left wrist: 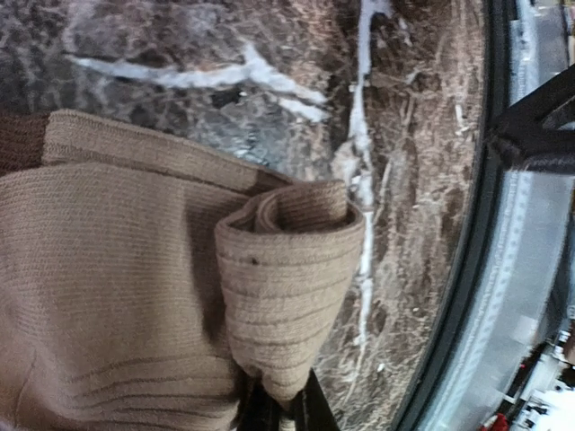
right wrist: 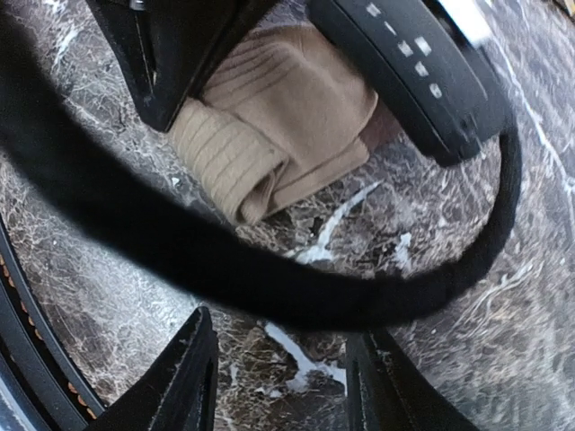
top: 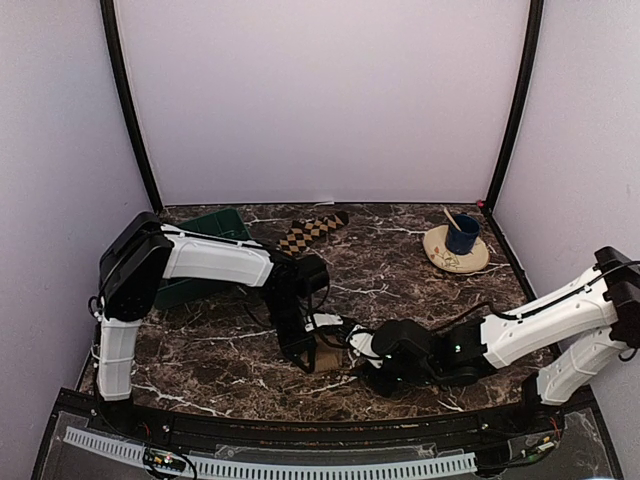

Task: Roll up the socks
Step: Roll the sock at the center of the board.

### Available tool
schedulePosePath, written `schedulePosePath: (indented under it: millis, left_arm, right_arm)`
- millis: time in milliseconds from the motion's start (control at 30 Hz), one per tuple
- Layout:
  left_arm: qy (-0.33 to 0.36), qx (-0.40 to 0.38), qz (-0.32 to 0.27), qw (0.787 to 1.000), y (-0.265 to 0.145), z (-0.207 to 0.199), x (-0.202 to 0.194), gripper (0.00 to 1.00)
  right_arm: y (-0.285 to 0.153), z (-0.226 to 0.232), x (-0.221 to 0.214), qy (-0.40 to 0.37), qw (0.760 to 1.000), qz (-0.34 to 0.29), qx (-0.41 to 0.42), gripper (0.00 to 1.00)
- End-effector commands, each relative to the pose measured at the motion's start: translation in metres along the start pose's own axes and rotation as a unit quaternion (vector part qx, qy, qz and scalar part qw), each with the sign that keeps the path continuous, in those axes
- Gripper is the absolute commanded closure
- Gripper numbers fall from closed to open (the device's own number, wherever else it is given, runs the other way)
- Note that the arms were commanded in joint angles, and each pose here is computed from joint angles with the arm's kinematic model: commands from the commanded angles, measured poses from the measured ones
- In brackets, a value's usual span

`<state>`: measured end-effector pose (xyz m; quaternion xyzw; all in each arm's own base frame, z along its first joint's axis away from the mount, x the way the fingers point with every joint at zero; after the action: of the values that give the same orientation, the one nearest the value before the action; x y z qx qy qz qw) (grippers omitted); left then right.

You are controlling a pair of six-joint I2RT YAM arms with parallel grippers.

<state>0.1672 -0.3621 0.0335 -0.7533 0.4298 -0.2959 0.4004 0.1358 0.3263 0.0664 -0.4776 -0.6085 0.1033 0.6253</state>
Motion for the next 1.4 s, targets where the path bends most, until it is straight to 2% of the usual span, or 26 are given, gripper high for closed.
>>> schedulePosePath:
  millis: [0, 400, 733, 1367]
  left_arm:
    - [-0.018, -0.079, 0.035, 0.996, 0.014, -0.008, -0.015, 1.0]
    - [-0.025, -0.103, 0.041, 0.993, 0.025, 0.0, -0.009, 1.0]
    - [-0.028, -0.099, 0.046, 0.994, 0.028, 0.003, -0.009, 1.0]
    - [-0.031, -0.095, 0.054, 0.993, 0.033, 0.008, -0.011, 1.0]
  right_arm:
    - [-0.001, -0.004, 0.014, -0.071, 0.997, -0.003, -0.035, 0.55]
    - [0.021, 0.032, 0.019, -0.212, 0.977, 0.019, -0.014, 0.49]
    - [0.028, 0.03, 0.02, -0.263, 0.964, 0.026, -0.027, 0.42]
    - [0.046, 0.024, 0.026, -0.293, 0.955, 0.04, 0.03, 0.49]
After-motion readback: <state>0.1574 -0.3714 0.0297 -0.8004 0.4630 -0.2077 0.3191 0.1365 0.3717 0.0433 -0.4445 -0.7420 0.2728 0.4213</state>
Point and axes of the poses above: each gripper's point midway between its finger pads, its own y axis out along the fingers, its own z axis along the line the jaws close on, x = y × z, the point moved 1 cm from there along -y, back along the fingers, and after that the axes turned 8 degrees about -y, right-handed, at the moved point
